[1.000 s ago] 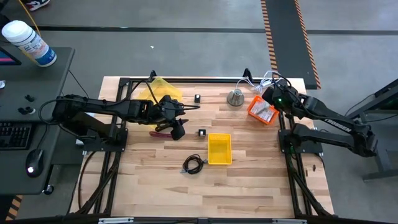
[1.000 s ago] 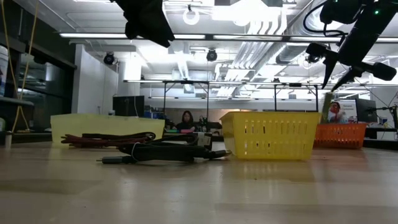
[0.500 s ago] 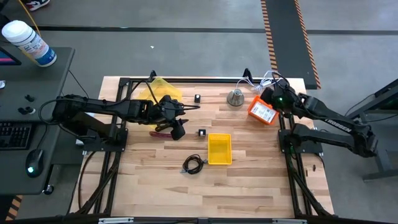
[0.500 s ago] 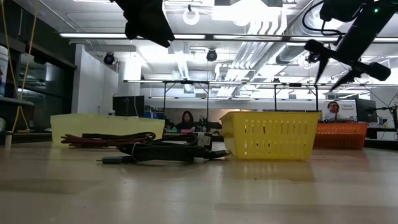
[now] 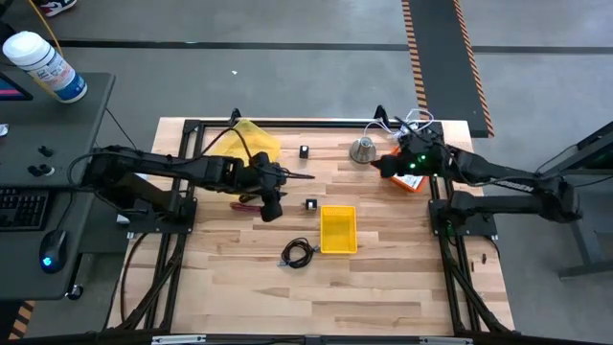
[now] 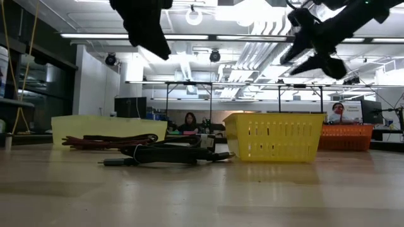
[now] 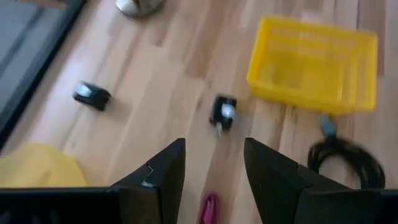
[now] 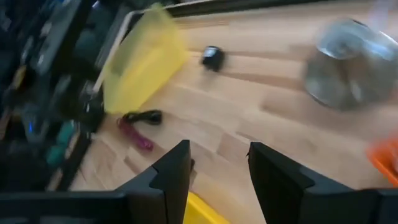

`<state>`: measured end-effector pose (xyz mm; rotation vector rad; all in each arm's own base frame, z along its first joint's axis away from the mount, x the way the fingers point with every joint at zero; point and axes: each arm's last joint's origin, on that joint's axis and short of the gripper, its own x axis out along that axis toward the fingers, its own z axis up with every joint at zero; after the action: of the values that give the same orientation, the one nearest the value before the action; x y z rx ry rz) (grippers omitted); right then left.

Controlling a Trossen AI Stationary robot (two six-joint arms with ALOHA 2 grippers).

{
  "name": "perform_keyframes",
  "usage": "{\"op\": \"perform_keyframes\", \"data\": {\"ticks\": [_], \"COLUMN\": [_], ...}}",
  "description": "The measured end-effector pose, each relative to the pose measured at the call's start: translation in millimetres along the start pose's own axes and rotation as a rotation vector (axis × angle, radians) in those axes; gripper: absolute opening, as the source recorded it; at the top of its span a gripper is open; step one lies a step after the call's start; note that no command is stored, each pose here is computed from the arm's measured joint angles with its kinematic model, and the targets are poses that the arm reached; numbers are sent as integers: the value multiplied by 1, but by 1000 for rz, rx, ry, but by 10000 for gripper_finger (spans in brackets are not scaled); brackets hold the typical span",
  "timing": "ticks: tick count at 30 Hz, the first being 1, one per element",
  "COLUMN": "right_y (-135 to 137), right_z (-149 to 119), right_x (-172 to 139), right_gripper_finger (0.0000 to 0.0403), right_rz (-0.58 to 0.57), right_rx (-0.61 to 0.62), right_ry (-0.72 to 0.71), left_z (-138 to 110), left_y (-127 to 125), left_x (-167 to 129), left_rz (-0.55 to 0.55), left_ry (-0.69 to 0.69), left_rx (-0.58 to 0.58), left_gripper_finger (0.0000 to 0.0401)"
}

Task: Pick and place items into bin
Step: Put the top black charger adapter into the yellow bin

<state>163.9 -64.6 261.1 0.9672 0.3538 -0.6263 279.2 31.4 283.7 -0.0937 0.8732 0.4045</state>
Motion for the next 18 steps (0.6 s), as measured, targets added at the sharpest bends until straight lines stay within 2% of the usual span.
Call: {"op": "perform_keyframes", "data": {"ticks": [3, 5, 7, 11, 13, 15, 18], "right_y": [11, 16, 16, 12, 11, 14, 25], "right_z": [-3, -5, -7, -14, -17, -19, -22], "right_x": [15, 24, 33, 49, 59, 70, 86], "right_gripper_finger": [153, 154, 153, 152, 153, 155, 156], "right_rz": [58, 62, 23, -70, -74, -3, 133], "right_rx": [-138, -162, -168, -83, -85, -119, -266], "right_ry": [-5, -15, -29, -22, 13, 72, 134], "left_z": [-4, -7, -10, -16, -18, -19, -18], "left_y": [-2, -2, -2, 0, 1, 1, 1], "left_x": [7, 7, 7, 6, 6, 6, 3], "left_rz": [-26, -24, -14, 12, 20, 22, 22], "left_ry": [57, 95, 118, 179, 202, 207, 198], "left_rx": [2, -11, -33, -76, -85, -92, -114], "left_gripper_finger": [152, 152, 152, 152, 152, 152, 152]}}
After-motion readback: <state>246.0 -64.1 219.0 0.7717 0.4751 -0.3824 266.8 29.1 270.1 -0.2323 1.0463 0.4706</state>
